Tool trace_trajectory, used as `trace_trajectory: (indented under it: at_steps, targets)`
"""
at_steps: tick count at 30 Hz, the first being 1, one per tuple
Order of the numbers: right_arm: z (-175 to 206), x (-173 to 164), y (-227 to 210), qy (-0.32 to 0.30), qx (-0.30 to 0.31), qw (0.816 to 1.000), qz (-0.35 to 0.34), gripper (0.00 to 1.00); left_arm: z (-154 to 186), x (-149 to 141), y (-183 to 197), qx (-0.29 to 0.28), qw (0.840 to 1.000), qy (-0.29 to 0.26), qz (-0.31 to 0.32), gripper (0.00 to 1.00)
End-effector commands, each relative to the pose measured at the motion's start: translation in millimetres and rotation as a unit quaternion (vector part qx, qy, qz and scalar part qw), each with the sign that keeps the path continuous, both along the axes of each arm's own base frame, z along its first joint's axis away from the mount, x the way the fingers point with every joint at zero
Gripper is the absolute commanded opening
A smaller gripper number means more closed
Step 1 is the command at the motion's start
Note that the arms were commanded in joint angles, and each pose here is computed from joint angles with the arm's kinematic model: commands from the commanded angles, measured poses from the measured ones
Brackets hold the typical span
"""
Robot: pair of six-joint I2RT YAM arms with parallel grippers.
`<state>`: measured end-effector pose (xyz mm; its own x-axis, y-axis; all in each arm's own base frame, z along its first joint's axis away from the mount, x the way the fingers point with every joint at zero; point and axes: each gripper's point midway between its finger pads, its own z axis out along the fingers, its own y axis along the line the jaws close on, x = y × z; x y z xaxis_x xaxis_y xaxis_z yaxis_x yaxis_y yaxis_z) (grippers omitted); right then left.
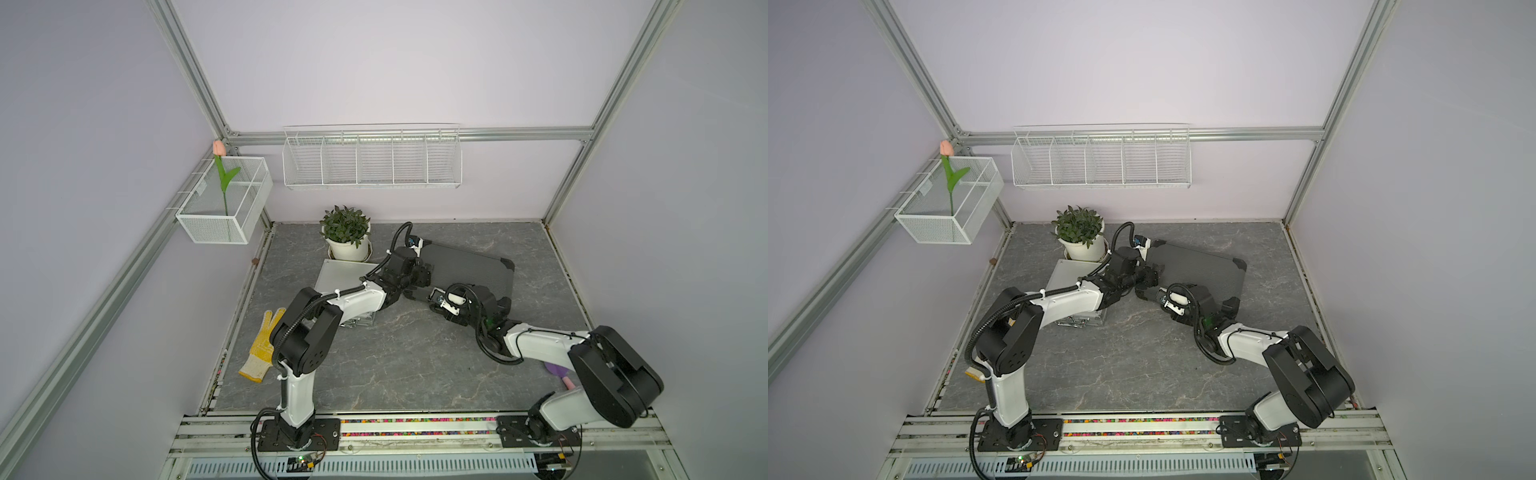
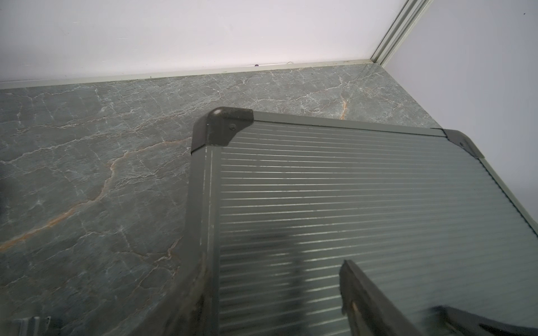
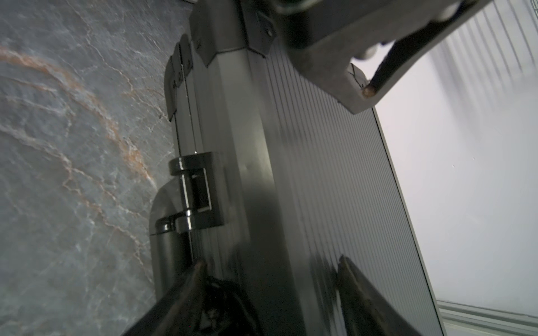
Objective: Close the poker set cases
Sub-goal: Fasten the fastener on the poker set case.
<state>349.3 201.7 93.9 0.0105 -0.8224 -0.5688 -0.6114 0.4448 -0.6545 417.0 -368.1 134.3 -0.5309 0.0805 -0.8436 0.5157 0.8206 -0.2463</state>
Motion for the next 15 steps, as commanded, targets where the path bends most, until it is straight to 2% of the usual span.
trace_trajectory:
  at_steps: [1,15]
  targets:
    - [-22.7,-2.5,-29.4,0.043,-0.049,0.997,-0.031,0.66,-68.5,-24.1,28.0,0.070,0.993,0.098,0.014,0.73]
    - [-38.0,-9.6,-35.3,0.110,-0.069,0.992,0.002,0.53,-67.7,-24.5,29.7,0.072,0.993,0.097,0.015,0.73]
